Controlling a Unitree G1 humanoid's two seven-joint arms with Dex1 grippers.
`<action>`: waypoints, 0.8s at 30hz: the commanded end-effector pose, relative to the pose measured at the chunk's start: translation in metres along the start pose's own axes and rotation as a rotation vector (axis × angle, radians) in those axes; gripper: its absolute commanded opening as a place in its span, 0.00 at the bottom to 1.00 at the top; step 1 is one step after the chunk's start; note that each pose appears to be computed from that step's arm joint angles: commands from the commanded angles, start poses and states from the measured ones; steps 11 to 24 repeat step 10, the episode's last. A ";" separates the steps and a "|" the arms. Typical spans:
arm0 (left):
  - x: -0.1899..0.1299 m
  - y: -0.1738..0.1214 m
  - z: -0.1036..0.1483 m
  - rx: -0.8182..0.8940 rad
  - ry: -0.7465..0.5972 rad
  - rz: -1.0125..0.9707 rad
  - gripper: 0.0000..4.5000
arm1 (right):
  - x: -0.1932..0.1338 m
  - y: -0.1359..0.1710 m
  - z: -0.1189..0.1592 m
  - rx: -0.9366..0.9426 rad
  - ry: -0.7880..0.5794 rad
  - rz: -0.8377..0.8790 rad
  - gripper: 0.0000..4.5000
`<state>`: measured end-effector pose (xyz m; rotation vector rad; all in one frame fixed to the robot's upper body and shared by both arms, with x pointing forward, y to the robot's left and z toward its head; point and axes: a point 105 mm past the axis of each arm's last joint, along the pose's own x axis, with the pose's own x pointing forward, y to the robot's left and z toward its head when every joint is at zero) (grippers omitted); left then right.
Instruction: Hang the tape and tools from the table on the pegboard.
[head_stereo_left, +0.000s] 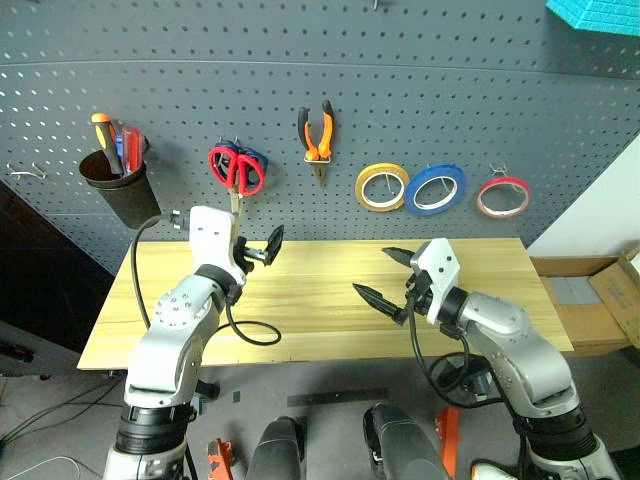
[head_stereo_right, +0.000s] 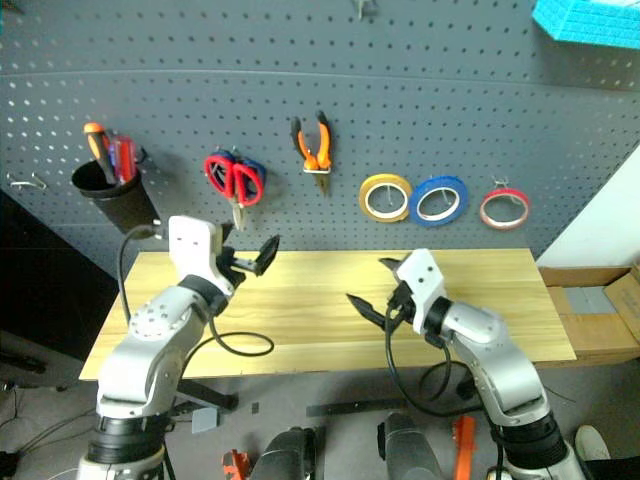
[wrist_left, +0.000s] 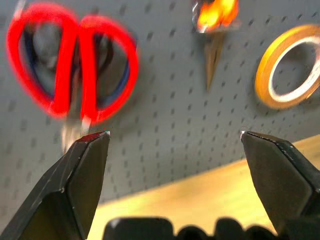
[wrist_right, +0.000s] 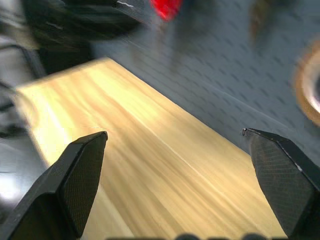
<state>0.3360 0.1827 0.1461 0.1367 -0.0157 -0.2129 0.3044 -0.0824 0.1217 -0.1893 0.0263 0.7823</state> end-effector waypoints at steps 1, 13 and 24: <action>-0.010 0.018 -0.030 -0.006 0.058 0.068 1.00 | -0.010 -0.033 -0.025 0.011 -0.009 -0.230 1.00; -0.037 0.041 -0.104 -0.011 0.212 0.192 1.00 | -0.046 -0.085 -0.099 0.075 0.102 -0.620 1.00; -0.037 0.041 -0.104 -0.011 0.212 0.192 1.00 | -0.046 -0.085 -0.099 0.075 0.102 -0.620 1.00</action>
